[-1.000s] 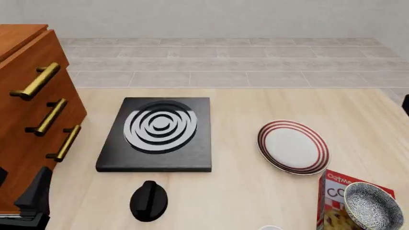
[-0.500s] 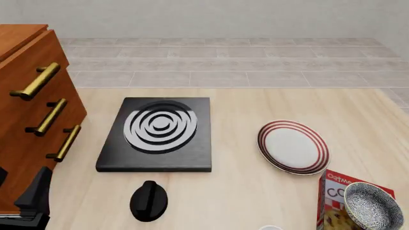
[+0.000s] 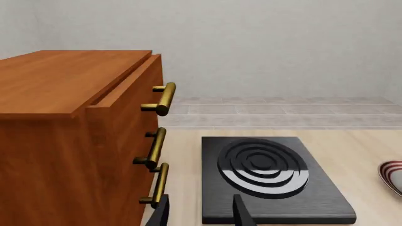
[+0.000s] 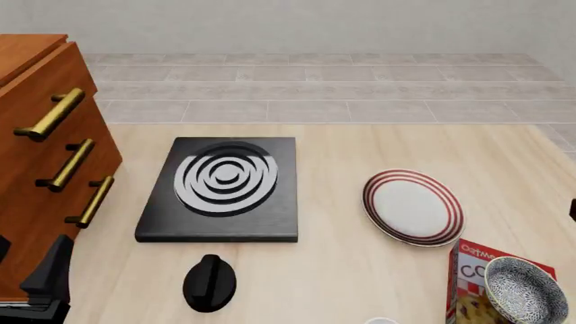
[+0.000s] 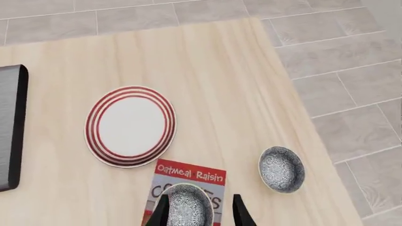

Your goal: Pick the akita bowl on the cookies box and place it on the plate.

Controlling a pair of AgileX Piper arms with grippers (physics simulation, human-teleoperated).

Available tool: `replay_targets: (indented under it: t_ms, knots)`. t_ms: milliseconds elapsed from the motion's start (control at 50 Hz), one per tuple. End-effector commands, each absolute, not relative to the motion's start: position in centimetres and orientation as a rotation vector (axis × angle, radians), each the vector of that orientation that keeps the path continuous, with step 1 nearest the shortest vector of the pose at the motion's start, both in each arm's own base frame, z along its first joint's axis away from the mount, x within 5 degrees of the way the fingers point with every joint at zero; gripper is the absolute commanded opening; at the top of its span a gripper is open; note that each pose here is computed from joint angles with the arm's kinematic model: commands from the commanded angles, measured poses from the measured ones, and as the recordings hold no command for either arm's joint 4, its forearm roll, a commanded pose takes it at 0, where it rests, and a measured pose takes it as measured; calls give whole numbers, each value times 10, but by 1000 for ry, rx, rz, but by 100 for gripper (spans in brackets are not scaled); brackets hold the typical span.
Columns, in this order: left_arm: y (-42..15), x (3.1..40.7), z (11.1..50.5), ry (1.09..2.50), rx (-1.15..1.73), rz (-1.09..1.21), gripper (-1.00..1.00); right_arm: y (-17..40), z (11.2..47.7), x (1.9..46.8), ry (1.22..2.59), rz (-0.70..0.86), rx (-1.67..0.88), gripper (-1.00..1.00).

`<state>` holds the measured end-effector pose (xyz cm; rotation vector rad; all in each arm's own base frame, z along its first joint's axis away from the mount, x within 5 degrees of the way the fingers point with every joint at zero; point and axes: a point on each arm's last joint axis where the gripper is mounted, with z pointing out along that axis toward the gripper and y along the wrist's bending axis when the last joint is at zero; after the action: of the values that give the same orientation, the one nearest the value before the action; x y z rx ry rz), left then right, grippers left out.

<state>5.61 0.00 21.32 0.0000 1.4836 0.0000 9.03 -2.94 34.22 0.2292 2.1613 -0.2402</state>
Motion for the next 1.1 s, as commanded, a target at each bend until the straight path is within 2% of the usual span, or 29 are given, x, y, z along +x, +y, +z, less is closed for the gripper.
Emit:
replay_targets:
  t_ms: [20, 1100]
  knots:
    - [0, 56, 213, 1484, 0, 0, 100, -31, 318, 90, 2214, -207, 308, 100]
    - [0, 56, 213, 1484, 0, 0, 100, -40, 267, 93, 2266, -202, 479, 100]
